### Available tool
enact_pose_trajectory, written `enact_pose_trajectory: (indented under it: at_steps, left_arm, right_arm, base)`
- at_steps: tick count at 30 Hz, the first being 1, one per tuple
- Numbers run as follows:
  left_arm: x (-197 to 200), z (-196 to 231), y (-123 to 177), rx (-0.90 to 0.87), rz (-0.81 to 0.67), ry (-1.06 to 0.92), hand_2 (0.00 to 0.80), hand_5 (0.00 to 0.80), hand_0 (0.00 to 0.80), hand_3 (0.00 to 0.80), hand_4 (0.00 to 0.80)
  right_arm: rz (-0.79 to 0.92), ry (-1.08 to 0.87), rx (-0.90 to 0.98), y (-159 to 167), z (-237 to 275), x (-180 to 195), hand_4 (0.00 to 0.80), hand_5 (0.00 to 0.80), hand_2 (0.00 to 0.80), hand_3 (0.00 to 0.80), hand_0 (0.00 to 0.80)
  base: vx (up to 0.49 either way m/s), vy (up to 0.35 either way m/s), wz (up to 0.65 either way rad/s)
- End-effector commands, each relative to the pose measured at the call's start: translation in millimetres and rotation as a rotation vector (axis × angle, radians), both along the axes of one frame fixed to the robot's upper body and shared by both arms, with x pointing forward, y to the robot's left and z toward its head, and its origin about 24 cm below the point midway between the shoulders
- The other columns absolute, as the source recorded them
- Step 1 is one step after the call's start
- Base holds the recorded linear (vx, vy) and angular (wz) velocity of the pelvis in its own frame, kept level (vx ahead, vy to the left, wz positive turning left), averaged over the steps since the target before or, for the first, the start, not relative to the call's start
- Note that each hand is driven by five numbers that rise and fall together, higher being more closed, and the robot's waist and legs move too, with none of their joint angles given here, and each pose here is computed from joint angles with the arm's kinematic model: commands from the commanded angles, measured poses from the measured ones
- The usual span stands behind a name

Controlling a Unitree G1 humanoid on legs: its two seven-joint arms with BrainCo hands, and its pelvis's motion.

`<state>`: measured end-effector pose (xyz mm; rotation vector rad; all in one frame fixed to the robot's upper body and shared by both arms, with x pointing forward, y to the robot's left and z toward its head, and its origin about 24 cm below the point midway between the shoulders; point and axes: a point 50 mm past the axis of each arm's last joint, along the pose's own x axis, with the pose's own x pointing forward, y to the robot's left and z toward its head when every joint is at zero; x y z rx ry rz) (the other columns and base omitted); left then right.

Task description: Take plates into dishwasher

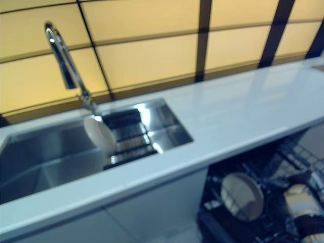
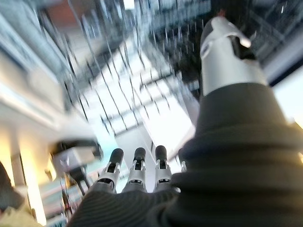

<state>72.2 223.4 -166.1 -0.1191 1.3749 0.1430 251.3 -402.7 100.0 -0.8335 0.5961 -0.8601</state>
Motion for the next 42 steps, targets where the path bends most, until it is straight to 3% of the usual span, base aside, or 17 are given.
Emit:
enact_pose_trajectory:
  at_steps: [1,6,10,17,21,28,35,42]
  left_arm:
    - [5,8,32,0.086,0.042,0.005,0.0,0.0,0.0,0.0,0.0]
    - [3,8,35,0.094,0.046,0.019,0.0,0.0,0.0,0.0,0.0]
    - [4,8,35,0.097,0.042,0.019,0.0,0.0,0.0,0.0,0.0]
    - [5,8,32,0.098,0.05,0.015,0.0,0.0,0.0,0.0,0.0]
    - [3,8,34,0.103,0.043,0.023,0.0,0.0,0.0,0.0,0.0]
    - [2,8,36,0.108,0.033,0.026,0.0,0.0,0.0,0.0,0.0]
    - [3,10,42,0.117,0.03,0.008,0.0,0.0,0.0,0.0,0.0]
    - [3,10,43,0.117,0.033,0.002,0.0,0.0,0.0,0.0,0.0]
  right_arm:
    - [0.04,-0.056,-0.114,-3,44,16,0.0,0.0,0.0,0.0,0.0]
    - [0.051,-0.123,-0.193,-19,93,16,0.0,0.0,0.0,0.0,0.0]
    - [0.223,-0.213,-0.336,-1,148,29,0.0,0.0,0.0,0.0,0.0]
    - [0.245,-0.316,-0.633,16,206,29,0.0,0.0,0.0,0.0,0.0]
    - [0.335,-0.374,-0.812,45,239,35,0.0,0.0,0.0,0.0,0.0]
    - [0.687,-0.439,-1.081,125,287,45,0.0,0.0,0.0,0.0,0.0]
    - [1.008,-0.317,-1.355,185,296,49,0.0,0.0,0.0,0.0,0.0]
    - [1.181,-0.267,-1.477,224,291,53,0.0,0.0,0.0,0.0,0.0]
  base:
    - [0.021,-0.001,-0.04]
    - [0.005,-0.001,-0.01]
    - [0.018,-0.008,-0.06]
    - [0.0,0.0,0.0]
    - [0.01,-0.005,0.06]
    - [0.032,-0.002,0.21]
    - [0.036,-0.002,0.29]
    - [0.008,-0.011,0.23]
